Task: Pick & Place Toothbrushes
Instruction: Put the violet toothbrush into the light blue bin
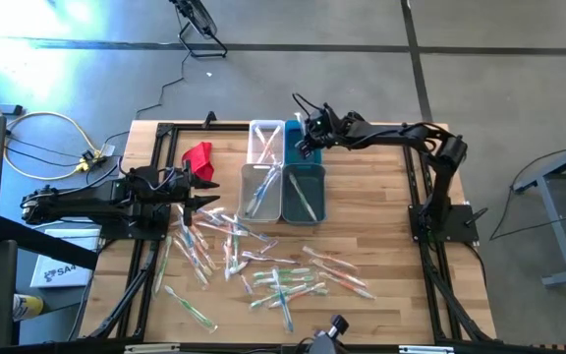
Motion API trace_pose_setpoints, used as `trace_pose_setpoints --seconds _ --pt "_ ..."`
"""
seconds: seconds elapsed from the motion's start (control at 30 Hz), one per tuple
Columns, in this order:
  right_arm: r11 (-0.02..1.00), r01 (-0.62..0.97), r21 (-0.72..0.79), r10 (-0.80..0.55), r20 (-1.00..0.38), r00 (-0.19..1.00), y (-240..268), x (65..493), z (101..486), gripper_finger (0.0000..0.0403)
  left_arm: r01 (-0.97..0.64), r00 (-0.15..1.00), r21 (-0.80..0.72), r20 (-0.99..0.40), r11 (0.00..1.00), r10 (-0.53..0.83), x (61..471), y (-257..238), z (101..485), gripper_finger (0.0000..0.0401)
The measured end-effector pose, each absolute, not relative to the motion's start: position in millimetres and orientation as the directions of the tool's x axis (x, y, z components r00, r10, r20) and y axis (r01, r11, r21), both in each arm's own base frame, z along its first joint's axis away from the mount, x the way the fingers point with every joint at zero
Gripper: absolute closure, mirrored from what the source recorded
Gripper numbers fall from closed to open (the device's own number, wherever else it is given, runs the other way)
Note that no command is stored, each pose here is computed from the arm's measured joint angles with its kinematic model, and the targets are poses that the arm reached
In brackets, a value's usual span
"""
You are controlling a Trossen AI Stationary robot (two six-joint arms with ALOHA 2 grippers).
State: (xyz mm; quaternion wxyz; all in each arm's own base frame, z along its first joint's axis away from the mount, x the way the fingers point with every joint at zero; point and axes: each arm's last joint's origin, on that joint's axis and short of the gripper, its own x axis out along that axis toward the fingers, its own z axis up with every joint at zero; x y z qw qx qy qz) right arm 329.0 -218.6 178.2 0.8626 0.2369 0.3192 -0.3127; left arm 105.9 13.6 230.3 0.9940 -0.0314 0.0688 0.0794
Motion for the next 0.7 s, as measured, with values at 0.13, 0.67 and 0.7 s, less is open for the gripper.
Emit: trace_pose_setpoints --seconds 0.13,0.67,0.7 --pt "0.699 0.679 0.223 -0.378 -0.692 0.615 -220.7 328.3 178.9 0.0368 -0.162 0.978 -0.051 -0.143 0.985 0.153 105.9 13.6 230.1 0.0239" --pt "0.665 0.728 0.166 -0.439 -0.702 0.561 -219.7 327.5 178.5 0.0247 -0.167 0.974 -0.075 -0.166 0.983 0.153 105.6 13.6 227.9 0.0239" --pt "0.665 0.726 0.177 -0.438 -0.694 0.571 -219.5 327.5 181.2 0.0246 -0.167 0.974 -0.076 -0.166 0.983 0.153 105.5 13.6 227.9 0.0239"
